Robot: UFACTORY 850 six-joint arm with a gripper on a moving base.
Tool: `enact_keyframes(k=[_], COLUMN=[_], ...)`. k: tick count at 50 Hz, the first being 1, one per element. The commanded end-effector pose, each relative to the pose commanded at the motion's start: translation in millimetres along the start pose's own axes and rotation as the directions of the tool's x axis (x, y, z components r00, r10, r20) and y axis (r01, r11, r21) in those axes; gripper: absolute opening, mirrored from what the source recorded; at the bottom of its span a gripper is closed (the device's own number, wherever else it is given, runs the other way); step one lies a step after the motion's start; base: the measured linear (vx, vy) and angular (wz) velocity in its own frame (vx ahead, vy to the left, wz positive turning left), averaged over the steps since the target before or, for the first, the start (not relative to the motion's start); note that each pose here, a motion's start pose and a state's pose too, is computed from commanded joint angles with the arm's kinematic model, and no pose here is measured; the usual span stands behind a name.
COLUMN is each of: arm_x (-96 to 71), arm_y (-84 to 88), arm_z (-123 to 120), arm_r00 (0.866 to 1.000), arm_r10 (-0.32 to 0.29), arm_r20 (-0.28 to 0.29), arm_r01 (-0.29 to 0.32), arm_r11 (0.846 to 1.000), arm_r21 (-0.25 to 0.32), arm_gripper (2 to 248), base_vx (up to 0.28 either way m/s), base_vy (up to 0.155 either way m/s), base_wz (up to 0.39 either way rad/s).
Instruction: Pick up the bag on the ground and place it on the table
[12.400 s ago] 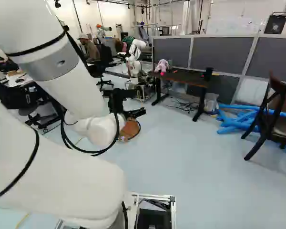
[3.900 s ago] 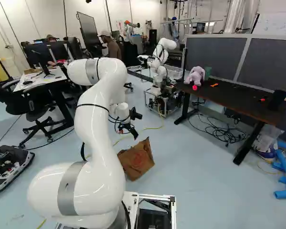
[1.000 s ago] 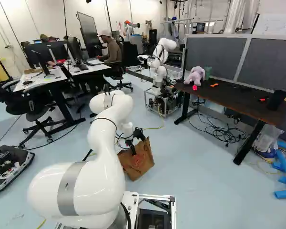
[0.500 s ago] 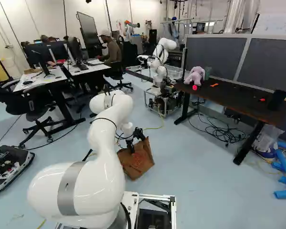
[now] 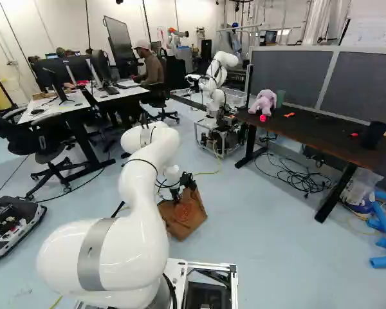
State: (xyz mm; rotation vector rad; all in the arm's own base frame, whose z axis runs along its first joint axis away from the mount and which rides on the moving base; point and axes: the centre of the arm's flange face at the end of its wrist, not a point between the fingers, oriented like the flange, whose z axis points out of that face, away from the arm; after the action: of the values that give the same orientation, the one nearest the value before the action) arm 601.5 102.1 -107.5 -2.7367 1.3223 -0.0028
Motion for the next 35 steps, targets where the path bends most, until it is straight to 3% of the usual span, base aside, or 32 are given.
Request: enact_keyframes(k=[14,35], arm_x=[-0.1,-6.1], arm_y=[-0.2,2.4], arm_z=[-1.6,-30.4], arm_r00=[1.000,1.000], arm_r10=[0.000,-0.002], arm_r20=[0.000,0.005], arm_r01=[0.000,0.002], arm_r11=[1.000,1.000], arm_r21=[0.000,-0.008], arm_gripper=[27,27], base_vx=[0.000,0.000], base_vy=[0.000,0.000], base_wz=[0.000,0.000])
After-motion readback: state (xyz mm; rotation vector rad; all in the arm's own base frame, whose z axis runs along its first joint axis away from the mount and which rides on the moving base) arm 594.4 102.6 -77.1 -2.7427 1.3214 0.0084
